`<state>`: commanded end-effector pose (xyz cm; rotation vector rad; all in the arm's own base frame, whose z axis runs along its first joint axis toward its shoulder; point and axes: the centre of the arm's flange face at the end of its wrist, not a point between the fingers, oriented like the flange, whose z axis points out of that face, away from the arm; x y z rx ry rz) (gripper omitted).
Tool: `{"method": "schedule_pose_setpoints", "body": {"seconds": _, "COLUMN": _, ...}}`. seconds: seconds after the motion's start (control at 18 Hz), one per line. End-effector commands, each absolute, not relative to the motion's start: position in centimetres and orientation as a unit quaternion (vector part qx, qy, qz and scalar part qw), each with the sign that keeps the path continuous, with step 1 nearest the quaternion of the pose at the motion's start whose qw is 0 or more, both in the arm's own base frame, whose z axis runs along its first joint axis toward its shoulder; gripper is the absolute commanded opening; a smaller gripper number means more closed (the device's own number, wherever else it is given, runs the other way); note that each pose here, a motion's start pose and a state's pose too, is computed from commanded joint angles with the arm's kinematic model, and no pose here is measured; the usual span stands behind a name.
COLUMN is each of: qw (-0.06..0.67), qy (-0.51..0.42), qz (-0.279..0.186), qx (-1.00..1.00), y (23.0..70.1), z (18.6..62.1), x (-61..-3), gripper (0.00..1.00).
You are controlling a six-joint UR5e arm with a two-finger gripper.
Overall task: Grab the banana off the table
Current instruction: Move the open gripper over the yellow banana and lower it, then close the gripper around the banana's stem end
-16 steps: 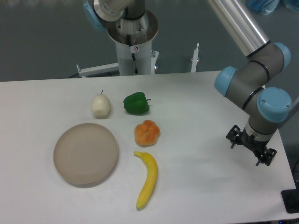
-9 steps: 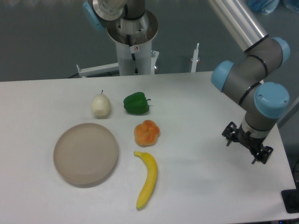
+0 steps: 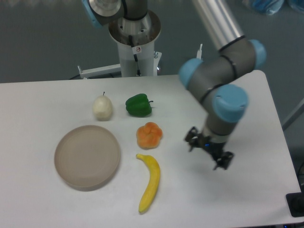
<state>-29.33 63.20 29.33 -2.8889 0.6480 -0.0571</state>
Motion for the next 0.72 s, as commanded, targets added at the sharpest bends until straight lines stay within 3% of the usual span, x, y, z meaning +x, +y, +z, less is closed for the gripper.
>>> {"method": "schedule_pose_setpoints", "body": {"seconds": 0.28, "qw": 0.081, "qy": 0.178, "qz": -0.031, "qx": -0.98, "y": 64.4, "z": 24.8, "x": -27.3, "gripper": 1.0}}
{"method": "schedule_pose_setpoints", "body": {"seconds": 0.72, "qw": 0.061, "qy": 0.093, "qz": -0.047, "qx": -0.993, "y": 65.7, "z": 21.2, "x": -24.7, "gripper": 1.0}}
